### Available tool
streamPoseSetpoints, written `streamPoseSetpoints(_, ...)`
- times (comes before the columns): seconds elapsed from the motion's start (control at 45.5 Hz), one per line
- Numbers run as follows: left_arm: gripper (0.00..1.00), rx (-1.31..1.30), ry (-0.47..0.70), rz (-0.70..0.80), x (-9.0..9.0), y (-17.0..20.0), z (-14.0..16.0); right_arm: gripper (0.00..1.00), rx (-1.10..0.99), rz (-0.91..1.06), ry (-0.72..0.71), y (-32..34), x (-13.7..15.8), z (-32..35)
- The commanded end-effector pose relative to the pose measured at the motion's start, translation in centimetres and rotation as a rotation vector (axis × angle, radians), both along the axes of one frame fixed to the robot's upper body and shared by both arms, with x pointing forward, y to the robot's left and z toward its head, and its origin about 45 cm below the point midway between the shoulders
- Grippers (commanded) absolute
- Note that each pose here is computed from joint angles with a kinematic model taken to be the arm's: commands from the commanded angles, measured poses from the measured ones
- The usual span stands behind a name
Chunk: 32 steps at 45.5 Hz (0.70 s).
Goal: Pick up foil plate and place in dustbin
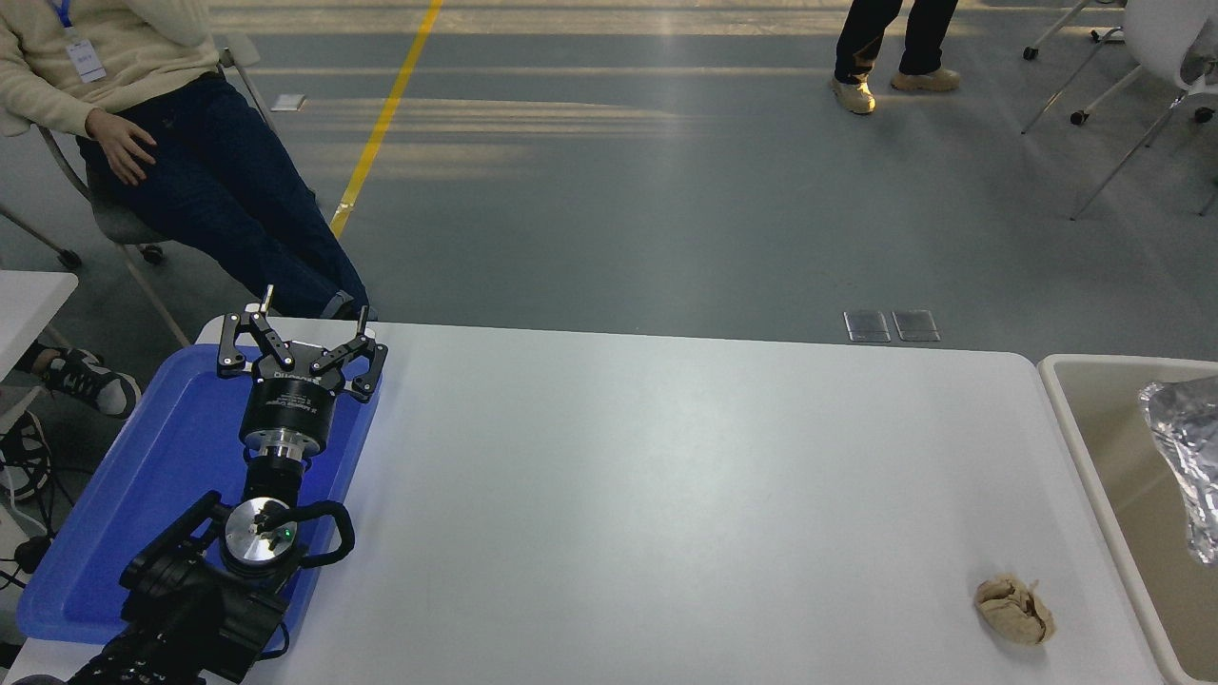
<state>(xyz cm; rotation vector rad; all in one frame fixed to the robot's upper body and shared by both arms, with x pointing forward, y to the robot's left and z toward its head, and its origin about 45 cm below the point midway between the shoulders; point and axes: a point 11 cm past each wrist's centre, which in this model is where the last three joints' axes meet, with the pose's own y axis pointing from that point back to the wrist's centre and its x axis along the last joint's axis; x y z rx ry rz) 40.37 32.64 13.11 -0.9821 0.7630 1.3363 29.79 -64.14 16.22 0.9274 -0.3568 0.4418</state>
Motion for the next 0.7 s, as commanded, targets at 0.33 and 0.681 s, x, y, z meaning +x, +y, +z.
streamPoseSetpoints(0.33, 1.0, -0.001, 0.0, 0.001, 0.0, 0.02, 0.0, 0.0, 0.03, -0.011, -0.031, 1.0, -0.37, -1.94)
streamPoseSetpoints(0.681, 1.0, 0.0, 0.0, 0.0, 0.0, -0.01, -0.01, 0.06, 0.031, -0.011, -0.03, 1.01, -0.36, -1.94)
